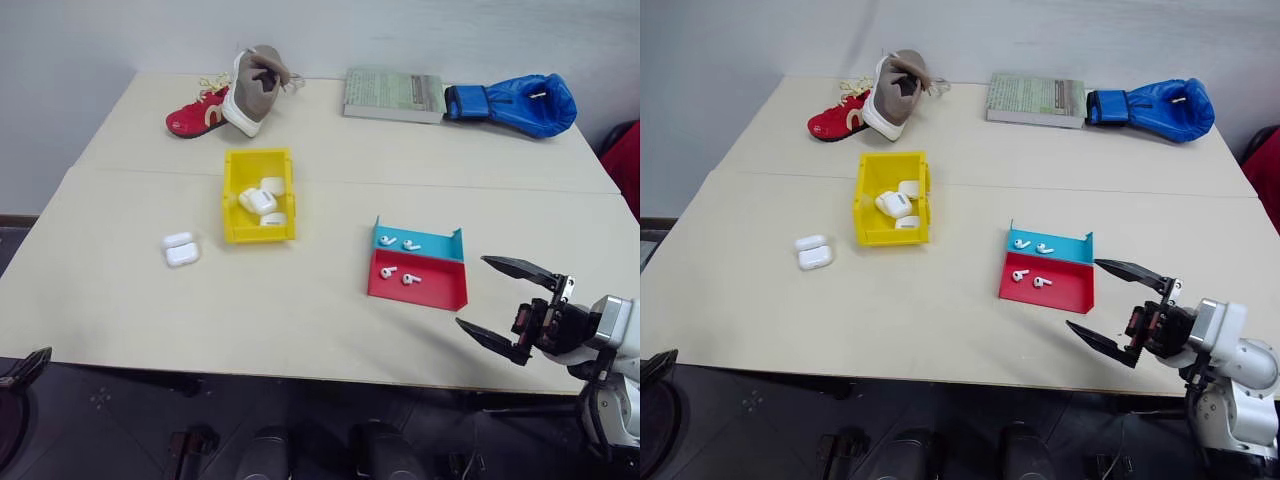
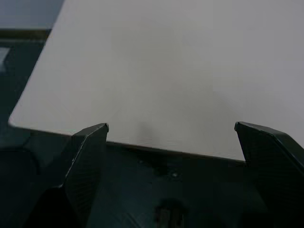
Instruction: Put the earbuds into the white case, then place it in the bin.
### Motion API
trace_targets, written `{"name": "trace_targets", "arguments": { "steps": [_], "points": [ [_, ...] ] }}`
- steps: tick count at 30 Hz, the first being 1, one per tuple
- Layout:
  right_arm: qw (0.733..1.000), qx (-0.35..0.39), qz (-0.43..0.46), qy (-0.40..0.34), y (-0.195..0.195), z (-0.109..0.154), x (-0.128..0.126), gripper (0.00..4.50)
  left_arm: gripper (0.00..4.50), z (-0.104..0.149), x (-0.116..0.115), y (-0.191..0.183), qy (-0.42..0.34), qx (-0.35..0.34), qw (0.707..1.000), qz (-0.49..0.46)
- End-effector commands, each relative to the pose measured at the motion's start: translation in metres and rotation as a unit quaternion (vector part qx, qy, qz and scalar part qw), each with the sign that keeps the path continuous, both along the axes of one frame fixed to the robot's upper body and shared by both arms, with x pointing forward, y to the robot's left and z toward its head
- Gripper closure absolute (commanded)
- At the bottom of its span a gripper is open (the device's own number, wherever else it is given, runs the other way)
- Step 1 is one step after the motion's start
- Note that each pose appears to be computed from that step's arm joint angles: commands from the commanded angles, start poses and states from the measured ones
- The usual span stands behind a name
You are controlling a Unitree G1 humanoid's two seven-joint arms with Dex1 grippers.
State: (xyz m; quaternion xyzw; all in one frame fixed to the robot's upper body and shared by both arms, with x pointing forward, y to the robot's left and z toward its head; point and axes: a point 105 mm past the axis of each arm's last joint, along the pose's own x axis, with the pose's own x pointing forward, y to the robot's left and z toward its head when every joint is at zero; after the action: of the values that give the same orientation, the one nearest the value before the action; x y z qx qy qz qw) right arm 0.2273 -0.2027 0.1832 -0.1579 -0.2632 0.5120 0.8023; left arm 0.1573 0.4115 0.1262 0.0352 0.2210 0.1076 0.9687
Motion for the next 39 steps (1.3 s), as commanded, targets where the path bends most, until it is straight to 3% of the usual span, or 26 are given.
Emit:
{"name": "trace_targets", "arguments": {
  "steps": [1,3,7,13,22,28,39],
  "points": [
    [1.0,-0.004,0.006,-0.019,0.001,0.002,0.002,0.0,0.03,0.022,0.012,-0.026,-0.006,-0.005,1.0,-0.014],
    [1.0,-0.007,0.006,-0.016,-0.001,0.0,0.005,0.0,0.03,0.026,0.021,-0.042,-0.005,-0.026,0.999,-0.029],
    [1.0,-0.013,0.007,-0.01,-0.003,-0.006,0.01,0.0,0.03,0.039,0.062,-0.08,-0.004,-0.096,0.995,-0.019],
    [1.0,-0.017,0.008,-0.008,-0.002,-0.009,0.012,0.0,0.03,0.044,0.12,-0.122,-0.032,-0.085,0.996,0.008],
    [1.0,-0.01,-0.007,0.0,0.002,-0.011,0.007,0.0,0.03,0.027,0.159,-0.154,-0.007,-0.078,0.994,0.08],
    [1.0,-0.007,-0.014,0.005,0.003,-0.012,0.001,0.0,0.03,0.027,0.181,-0.173,-0.015,-0.088,0.994,0.067],
    [1.0,-0.003,-0.02,0.007,0.003,-0.011,-0.002,0.0,0.03,0.016,0.208,-0.163,-0.007,-0.07,0.994,0.087]
  ]
}}
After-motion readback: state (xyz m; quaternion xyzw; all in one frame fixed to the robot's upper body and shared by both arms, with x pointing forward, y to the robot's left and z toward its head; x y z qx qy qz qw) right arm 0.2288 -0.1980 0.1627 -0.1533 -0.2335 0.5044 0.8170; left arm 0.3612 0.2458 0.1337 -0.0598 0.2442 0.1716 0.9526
